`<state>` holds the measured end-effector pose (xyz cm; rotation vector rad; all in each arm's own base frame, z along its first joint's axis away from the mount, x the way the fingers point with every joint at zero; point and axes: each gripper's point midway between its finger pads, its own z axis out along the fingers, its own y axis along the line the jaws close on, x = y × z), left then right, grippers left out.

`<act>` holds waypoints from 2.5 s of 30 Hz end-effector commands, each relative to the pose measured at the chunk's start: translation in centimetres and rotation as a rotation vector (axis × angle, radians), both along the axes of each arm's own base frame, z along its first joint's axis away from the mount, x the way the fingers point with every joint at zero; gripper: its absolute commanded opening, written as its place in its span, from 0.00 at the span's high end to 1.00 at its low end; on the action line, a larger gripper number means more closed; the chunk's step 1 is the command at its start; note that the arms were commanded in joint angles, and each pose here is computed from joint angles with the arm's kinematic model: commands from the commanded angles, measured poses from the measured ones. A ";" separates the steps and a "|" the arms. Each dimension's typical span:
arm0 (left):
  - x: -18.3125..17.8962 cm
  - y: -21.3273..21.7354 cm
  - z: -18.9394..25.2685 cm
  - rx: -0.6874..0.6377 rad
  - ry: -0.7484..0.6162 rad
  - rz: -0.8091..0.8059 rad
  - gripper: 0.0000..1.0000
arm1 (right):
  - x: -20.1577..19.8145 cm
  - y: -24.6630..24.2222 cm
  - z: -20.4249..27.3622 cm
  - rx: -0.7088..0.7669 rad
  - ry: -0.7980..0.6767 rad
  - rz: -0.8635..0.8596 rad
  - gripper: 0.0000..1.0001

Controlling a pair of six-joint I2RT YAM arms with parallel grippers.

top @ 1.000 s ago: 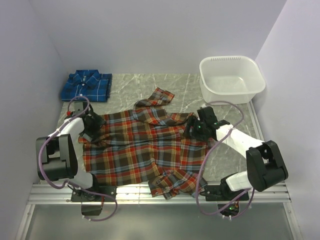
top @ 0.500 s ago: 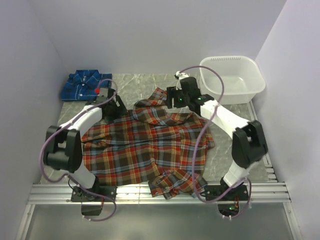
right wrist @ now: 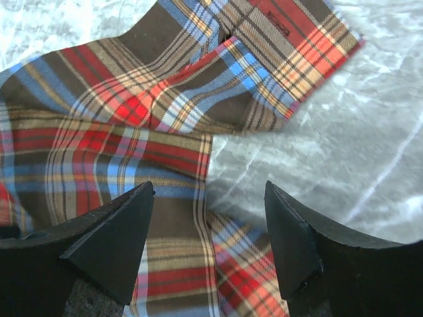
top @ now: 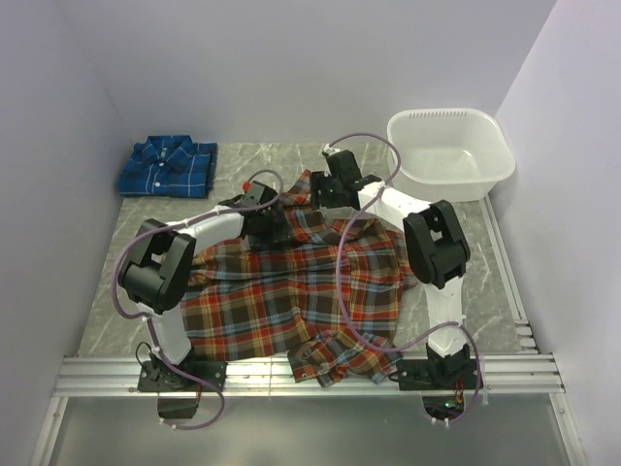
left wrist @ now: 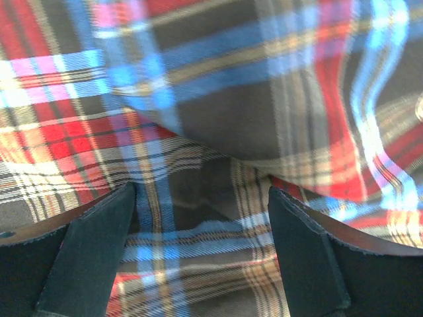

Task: Fold and stack the long sleeve shirts
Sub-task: Flatten the shirt out

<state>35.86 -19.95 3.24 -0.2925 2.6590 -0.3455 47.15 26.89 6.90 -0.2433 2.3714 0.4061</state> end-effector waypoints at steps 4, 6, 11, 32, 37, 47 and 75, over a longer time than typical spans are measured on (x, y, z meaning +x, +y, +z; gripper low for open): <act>-3.8 -2.4 -2.6 0.010 0.074 -0.114 0.12 | 1.1 1.0 0.2 0.014 0.001 -0.004 0.25; -5.6 -2.2 -3.5 0.023 0.107 -0.138 0.12 | 0.5 1.5 0.2 0.030 0.012 0.027 0.25; -8.7 -2.1 -3.6 0.021 0.144 -0.184 0.12 | -1.7 2.0 -0.9 0.053 0.050 0.109 0.27; -11.4 0.5 -4.5 0.087 0.204 -0.148 0.12 | -5.3 4.5 -0.3 0.125 0.064 0.315 0.59; -11.9 0.5 -4.6 0.083 0.212 -0.154 0.12 | -3.1 4.5 0.9 0.144 0.010 0.264 0.67; -13.1 0.8 -4.8 0.067 0.239 -0.155 0.12 | 2.8 1.0 1.1 0.121 -0.038 0.031 1.00; -3.7 2.1 3.9 0.074 -0.005 0.055 0.06 | 6.8 -9.1 16.1 0.080 -0.350 -0.303 0.33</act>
